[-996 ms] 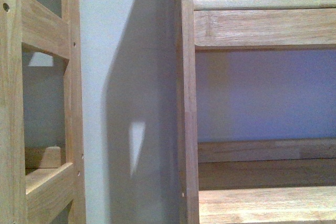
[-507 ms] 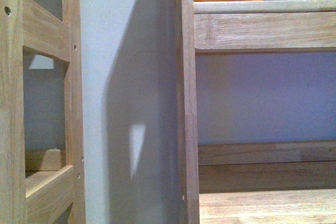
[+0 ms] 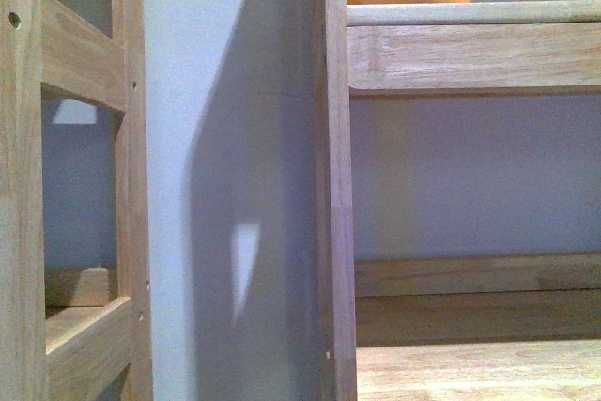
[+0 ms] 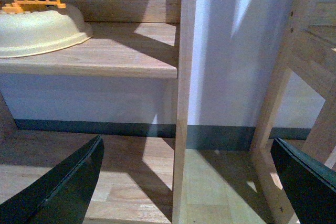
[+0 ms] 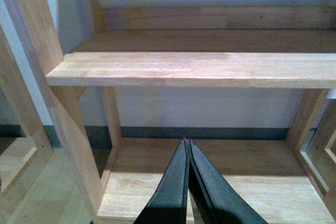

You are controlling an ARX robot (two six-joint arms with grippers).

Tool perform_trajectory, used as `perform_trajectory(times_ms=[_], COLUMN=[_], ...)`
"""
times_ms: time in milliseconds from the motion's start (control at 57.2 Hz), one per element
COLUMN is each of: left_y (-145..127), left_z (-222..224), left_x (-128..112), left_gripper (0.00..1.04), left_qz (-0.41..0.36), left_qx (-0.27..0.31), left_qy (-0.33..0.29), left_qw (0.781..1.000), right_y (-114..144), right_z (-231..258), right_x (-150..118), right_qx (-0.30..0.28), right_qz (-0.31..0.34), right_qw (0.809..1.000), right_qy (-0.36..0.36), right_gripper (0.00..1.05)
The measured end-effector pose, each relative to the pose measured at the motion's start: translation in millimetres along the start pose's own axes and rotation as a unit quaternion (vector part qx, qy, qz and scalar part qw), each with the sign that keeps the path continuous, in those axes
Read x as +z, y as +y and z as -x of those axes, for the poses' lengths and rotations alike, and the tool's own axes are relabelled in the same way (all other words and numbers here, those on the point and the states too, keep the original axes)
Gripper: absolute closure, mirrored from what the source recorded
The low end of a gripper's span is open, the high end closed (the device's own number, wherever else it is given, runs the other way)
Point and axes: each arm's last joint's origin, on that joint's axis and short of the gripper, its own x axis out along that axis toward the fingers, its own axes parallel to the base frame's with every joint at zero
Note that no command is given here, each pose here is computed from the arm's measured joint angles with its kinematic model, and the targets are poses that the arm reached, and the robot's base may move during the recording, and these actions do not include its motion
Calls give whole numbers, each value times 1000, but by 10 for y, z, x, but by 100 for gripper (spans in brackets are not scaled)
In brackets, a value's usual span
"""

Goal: Put away toys

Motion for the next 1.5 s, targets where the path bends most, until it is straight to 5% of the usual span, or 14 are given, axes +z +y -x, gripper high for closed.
perform_trajectory(times_ms=[821,1380,1503], left_y=[0,0,0], left_z=[0,0,0], left_x=[0,0,0], left_gripper=[6,6,6], left_qz=[0,0,0], left_qx=[0,0,0], left_qy=[0,0,0], left_qw=[1000,1000,1000], right_y=[-4,-4,-4], right_z=[6,7,7], right_x=[-197,-197,-197], right_qx=[-1,-2,-2], right_qz=[0,1,1], right_qw=[1000,1000,1000], right_qy=[-6,-7,-7], right_gripper=[101,9,7])
